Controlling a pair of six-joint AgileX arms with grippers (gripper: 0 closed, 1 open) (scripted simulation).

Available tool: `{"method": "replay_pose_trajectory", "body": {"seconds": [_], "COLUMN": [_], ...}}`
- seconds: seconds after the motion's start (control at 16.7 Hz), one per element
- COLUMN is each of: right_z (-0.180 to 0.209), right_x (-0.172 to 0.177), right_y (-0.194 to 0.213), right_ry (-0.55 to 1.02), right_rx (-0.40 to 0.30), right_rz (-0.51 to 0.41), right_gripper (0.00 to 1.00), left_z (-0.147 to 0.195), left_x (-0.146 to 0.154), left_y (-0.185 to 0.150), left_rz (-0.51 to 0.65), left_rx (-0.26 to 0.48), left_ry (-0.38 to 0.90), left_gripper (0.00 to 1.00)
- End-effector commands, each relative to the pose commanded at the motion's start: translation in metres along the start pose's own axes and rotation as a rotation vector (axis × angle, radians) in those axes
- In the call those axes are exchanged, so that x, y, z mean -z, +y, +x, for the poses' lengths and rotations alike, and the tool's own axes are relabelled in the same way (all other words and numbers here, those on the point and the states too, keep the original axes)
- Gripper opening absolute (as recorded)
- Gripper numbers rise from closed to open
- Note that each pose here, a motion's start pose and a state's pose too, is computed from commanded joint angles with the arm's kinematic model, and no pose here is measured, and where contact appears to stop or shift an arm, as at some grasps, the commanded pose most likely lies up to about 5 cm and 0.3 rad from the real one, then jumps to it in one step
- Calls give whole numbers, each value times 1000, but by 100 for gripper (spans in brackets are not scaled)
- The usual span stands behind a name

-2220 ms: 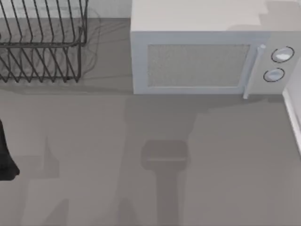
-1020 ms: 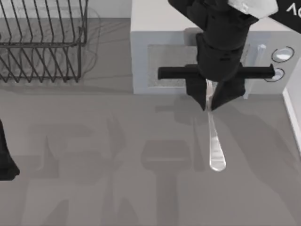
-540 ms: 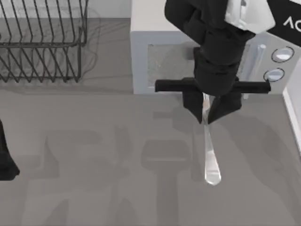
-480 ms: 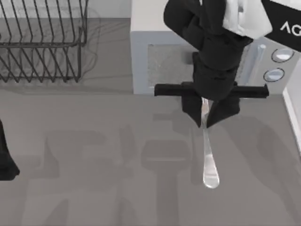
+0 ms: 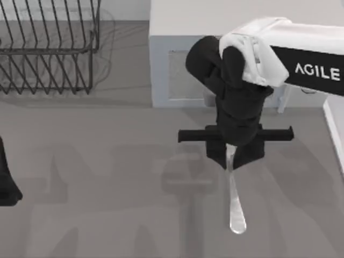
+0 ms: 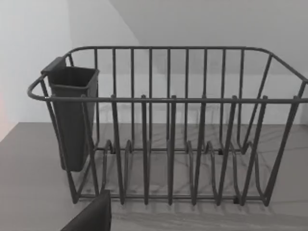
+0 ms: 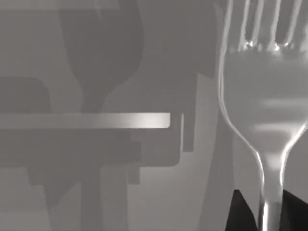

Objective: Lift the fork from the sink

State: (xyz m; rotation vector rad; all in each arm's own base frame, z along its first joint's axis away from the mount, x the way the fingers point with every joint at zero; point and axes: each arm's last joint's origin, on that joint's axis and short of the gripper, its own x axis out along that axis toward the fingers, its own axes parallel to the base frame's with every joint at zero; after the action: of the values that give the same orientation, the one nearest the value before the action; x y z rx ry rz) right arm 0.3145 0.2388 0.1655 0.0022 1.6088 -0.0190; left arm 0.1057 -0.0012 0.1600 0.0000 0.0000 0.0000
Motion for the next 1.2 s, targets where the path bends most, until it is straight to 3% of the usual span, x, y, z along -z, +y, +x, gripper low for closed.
{"method": "replay_pose_trajectory", "body": {"seconds": [0.42,1.2], "right_z": [5,5], "right_x": [-6,-6], "right_y": [-2,-2], "right_ry": [-38,-38], "right_rx": [-11,-11], "right_rz": [-3,-3], "right_gripper": [0,98], "left_z": [0,0], "left_x": [0,0], "left_y": [0,0], "left_rz": [0,0], "left_rx": [0,0], "left_ry": [0,0], "left_gripper": [100,100]}}
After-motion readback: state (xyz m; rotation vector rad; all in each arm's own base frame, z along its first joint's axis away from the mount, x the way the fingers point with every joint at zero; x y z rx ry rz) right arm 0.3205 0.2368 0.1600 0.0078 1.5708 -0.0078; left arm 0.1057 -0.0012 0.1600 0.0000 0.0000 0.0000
